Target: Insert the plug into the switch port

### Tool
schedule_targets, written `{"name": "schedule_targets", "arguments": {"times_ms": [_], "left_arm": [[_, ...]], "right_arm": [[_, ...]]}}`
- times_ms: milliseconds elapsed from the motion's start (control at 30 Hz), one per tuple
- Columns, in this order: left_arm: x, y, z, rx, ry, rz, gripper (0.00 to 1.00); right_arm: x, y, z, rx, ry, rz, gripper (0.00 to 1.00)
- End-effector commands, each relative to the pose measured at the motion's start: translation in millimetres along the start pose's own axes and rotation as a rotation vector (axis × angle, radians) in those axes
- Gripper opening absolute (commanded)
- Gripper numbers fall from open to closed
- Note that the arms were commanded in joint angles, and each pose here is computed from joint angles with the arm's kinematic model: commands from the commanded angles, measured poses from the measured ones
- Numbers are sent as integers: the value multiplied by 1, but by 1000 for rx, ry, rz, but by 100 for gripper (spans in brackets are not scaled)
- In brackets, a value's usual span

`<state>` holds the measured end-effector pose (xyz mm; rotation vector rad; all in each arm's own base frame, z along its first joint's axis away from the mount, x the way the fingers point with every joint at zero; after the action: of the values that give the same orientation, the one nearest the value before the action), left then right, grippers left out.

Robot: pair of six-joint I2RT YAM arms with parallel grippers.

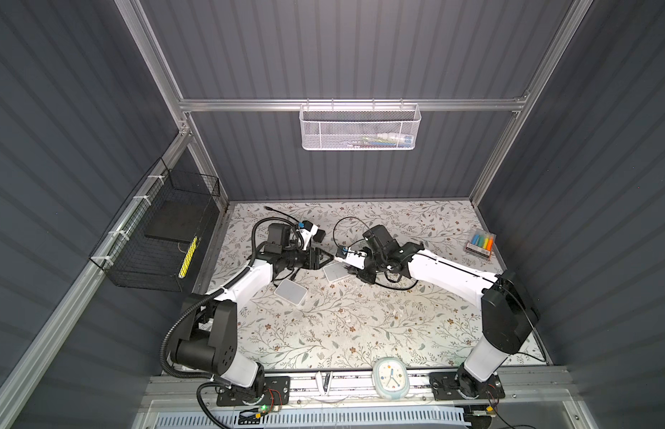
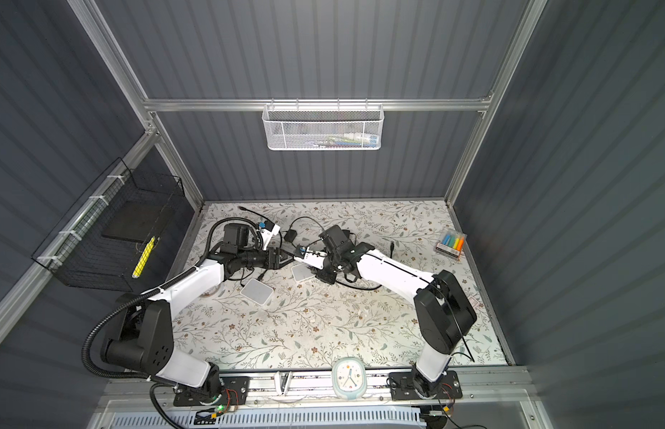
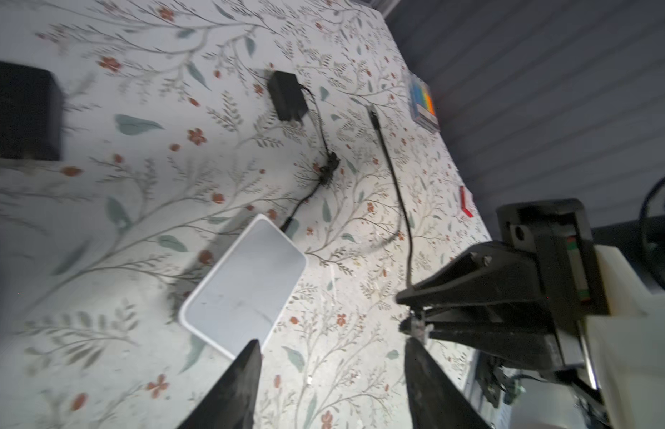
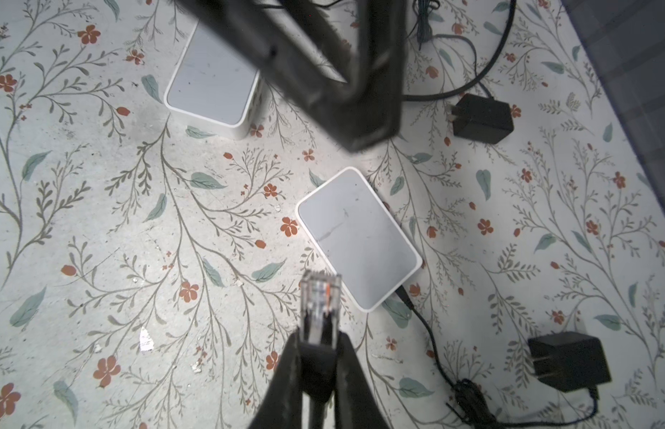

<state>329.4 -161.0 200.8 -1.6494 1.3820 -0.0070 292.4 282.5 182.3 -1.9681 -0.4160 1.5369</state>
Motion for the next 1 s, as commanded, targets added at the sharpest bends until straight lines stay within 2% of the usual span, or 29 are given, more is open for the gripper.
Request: {"name": "schedule_targets", "arguments": {"times_ms": [0, 67, 267, 500, 667, 967], "left_arm": [[-4, 3, 22, 2, -215, 86, 61], [3, 2, 29, -12, -231, 124, 58], [23, -7, 46, -61, -252, 131, 48], [48, -11, 65, -90, -273, 145, 45], [65, -12, 65, -84, -251, 156, 43], [92, -6, 63, -68, -212, 180, 42]], "right_arm": [[-2, 9, 4, 34, -19, 10, 0], [4, 18, 8, 43, -38, 44, 0], [22, 46, 15, 70, -93, 188, 0], [36, 54, 17, 111, -138, 248, 0], [47, 59, 15, 143, -148, 298, 0], [59, 58, 10, 233, -138, 310, 0]]}}
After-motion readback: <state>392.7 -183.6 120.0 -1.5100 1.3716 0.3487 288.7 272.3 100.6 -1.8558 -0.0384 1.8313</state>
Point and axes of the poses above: each gripper's point midway between its finger pads, its own x axis out along the fingers, its own z axis along the line the jaws close on, y = z × x, the point moved 7 cm from there along -x, back along the fingers, and after that the axes turned 1 degree about x, right-handed, at the moved point
